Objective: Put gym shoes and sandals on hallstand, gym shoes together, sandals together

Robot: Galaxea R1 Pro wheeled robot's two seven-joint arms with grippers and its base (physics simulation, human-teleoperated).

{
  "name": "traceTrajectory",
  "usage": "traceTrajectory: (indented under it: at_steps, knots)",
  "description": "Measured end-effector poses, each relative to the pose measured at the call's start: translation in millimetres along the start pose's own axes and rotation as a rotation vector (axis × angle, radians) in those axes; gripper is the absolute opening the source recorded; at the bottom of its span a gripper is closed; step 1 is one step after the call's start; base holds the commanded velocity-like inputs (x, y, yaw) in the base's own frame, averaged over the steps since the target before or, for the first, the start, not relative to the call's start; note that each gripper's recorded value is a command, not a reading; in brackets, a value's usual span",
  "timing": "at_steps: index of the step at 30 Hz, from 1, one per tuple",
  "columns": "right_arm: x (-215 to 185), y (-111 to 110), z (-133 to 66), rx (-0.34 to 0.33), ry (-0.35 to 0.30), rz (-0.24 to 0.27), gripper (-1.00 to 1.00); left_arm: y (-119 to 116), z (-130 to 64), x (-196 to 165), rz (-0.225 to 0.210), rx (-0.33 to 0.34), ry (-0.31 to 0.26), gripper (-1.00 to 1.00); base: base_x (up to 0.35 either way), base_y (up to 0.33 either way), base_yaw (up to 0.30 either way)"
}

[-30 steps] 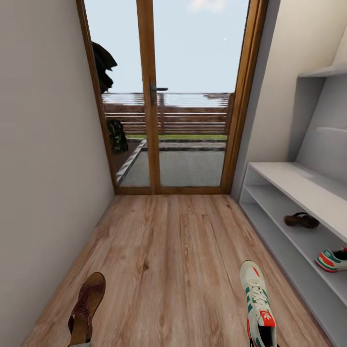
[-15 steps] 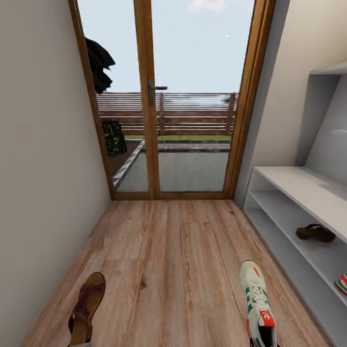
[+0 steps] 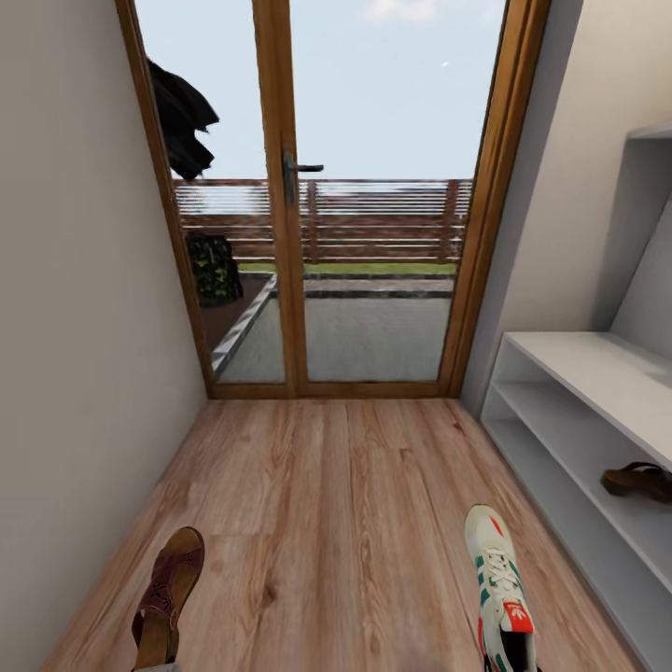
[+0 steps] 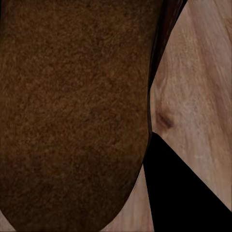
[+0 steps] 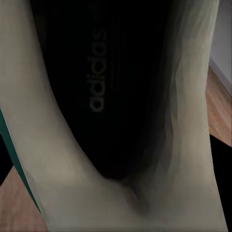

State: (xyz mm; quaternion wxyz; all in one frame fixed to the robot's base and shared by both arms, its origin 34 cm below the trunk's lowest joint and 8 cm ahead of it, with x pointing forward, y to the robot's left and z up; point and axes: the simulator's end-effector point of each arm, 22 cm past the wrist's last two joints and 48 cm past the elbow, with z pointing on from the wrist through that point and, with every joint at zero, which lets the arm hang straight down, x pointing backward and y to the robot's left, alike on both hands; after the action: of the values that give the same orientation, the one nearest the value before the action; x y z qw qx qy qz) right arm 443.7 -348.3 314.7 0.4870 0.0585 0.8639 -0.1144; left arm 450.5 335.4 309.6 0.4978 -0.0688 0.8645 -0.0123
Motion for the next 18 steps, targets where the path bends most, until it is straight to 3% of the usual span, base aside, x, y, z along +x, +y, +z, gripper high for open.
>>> traceTrajectory:
  at_steps: [18]
  knots:
    - [0.0,0.3,0.0,-0.001,0.0,0.0,-1.0,-0.2,0.0,0.1,0.001,0.001,0.0,-1.0,0.337,0.0,0.0]
